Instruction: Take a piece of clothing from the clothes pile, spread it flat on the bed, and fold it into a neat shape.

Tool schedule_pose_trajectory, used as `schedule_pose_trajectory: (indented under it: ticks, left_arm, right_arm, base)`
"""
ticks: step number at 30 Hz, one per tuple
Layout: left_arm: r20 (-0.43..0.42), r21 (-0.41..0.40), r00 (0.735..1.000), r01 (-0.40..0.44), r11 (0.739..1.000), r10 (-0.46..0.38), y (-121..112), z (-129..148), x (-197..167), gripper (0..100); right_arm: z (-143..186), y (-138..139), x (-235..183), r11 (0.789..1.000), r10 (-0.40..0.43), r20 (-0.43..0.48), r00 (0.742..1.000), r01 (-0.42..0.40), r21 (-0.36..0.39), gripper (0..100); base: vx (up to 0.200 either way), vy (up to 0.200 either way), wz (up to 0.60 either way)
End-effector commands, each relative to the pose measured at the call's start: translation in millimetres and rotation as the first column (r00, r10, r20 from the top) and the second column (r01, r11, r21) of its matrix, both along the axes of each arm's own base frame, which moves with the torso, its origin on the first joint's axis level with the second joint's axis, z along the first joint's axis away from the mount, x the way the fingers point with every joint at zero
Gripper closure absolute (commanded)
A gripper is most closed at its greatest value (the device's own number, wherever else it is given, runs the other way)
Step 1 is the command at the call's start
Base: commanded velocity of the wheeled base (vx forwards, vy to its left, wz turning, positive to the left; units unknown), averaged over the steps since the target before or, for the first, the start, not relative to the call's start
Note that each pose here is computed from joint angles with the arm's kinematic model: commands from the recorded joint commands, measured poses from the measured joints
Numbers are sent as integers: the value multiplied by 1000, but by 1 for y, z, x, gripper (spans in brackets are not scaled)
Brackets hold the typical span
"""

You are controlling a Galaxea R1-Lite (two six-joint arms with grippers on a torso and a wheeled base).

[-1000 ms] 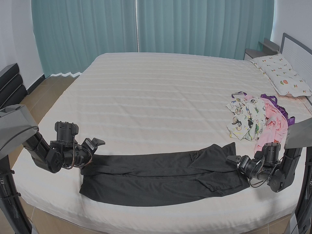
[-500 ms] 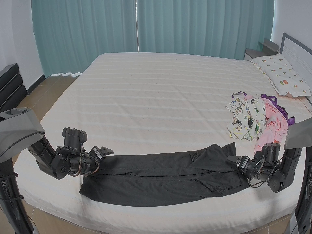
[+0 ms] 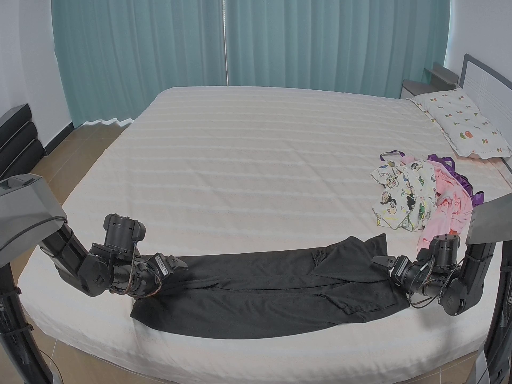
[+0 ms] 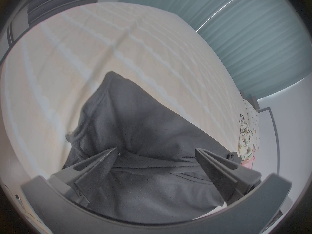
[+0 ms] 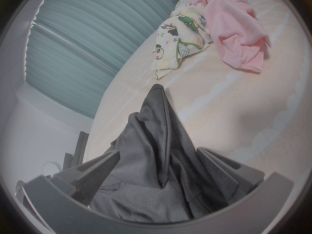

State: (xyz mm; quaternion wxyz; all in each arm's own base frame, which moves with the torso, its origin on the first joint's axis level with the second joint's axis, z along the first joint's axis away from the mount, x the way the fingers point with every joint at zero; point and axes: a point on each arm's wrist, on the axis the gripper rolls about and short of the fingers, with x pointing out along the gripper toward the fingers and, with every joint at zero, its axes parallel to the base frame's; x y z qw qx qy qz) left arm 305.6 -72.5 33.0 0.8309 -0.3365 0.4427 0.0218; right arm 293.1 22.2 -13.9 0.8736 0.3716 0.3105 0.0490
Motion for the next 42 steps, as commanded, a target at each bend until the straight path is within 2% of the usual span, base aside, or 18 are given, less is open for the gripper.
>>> schedule_pose_trajectory:
  ticks: [1,5,10,14,17,21,25,26,28,35,42]
  left_arm:
    - [16,35,1000,-6,999,5,2,2,0,0]
    - [-8,115,1000,26,993,-25,6,-2,-4,0]
    - [-7,162,1000,-1,987,3,13,-2,-2,0]
    - [-12,214,1000,9,977,-7,24,-1,-3,0]
    - [-3,217,1000,-8,976,9,30,4,-3,0]
    - [0,206,999,50,977,-51,41,10,-8,0]
    - [1,144,996,93,985,-94,53,9,-9,0]
    - [1,95,994,110,989,-111,58,8,-7,0]
    - [7,83,994,112,990,-113,63,8,-6,0]
    - [-17,145,982,189,971,-189,74,-13,-4,0]
    - [34,101,971,234,967,-238,73,-19,-5,0]
  right_arm:
    - [-1,0,0,1000,1,-2,1000,-1,0,0]
    - [-1,0,0,1000,1,-3,1000,-1,0,0]
    - [-1,0,0,1000,1,-3,1000,-1,0,0]
    - [-1,0,0,1000,1,-3,1000,-1,0,0]
    - [-1,0,0,1000,1,-3,1000,-1,0,0]
    - [-1,0,0,1000,1,-3,1000,-1,0,0]
    - [-3,0,0,1000,1,-9,1000,-1,0,0]
    - [-3,0,0,1000,1,-9,1000,-1,0,0]
    - [-3,0,0,1000,1,-9,1000,-1,0,0]
    - [-5,0,0,1000,1,-15,1000,-1,0,0]
    - [-5,0,0,1000,1,-17,1000,-1,-1,0]
  base:
    - [0,0,0]
    - [0,0,0]
    - [0,0,0]
    - [0,0,0]
    - [0,0,0]
    - [0,0,0]
    - [0,0,0]
    - [0,0,0]
    - [0,0,0]
    - [0,0,0]
    - [0,0,0]
